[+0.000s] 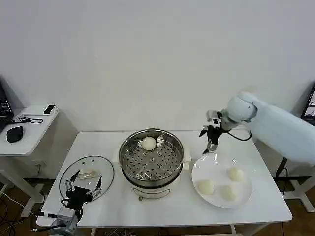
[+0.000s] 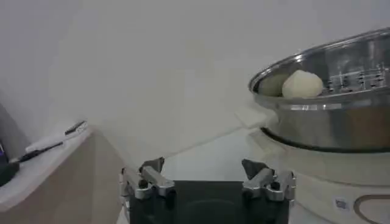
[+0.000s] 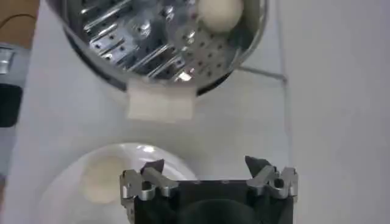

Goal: Take steamed baozi put them in steamer then cover it.

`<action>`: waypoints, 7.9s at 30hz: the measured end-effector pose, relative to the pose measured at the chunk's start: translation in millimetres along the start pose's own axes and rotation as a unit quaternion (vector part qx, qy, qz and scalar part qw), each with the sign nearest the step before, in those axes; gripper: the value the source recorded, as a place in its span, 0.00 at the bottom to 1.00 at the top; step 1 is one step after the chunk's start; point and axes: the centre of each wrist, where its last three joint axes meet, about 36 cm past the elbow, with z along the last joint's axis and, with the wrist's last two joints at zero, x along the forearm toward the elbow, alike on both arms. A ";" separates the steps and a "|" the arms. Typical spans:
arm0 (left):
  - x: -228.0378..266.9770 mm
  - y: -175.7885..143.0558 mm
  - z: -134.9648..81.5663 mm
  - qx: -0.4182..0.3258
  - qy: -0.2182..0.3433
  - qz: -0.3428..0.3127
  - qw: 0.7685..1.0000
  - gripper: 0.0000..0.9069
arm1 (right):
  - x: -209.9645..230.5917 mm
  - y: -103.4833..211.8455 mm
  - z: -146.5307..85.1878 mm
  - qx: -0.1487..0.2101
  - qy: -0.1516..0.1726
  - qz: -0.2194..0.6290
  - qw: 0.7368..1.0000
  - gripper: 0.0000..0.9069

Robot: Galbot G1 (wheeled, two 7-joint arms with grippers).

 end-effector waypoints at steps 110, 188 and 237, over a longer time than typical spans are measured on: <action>-12.6 -5.5 12.3 0.014 0.012 -0.006 1.000 1.00 | -35.2 16.1 26.1 0.004 0.057 -0.075 0.996 0.74; -4.4 -1.9 9.5 0.020 0.008 -0.011 1.000 1.00 | -106.7 -19.0 -305.3 0.116 -0.020 -0.095 0.988 1.00; 18.1 -12.0 1.8 0.035 0.012 -0.004 0.999 1.00 | 22.9 38.7 -10.3 0.061 0.048 -0.076 0.994 1.00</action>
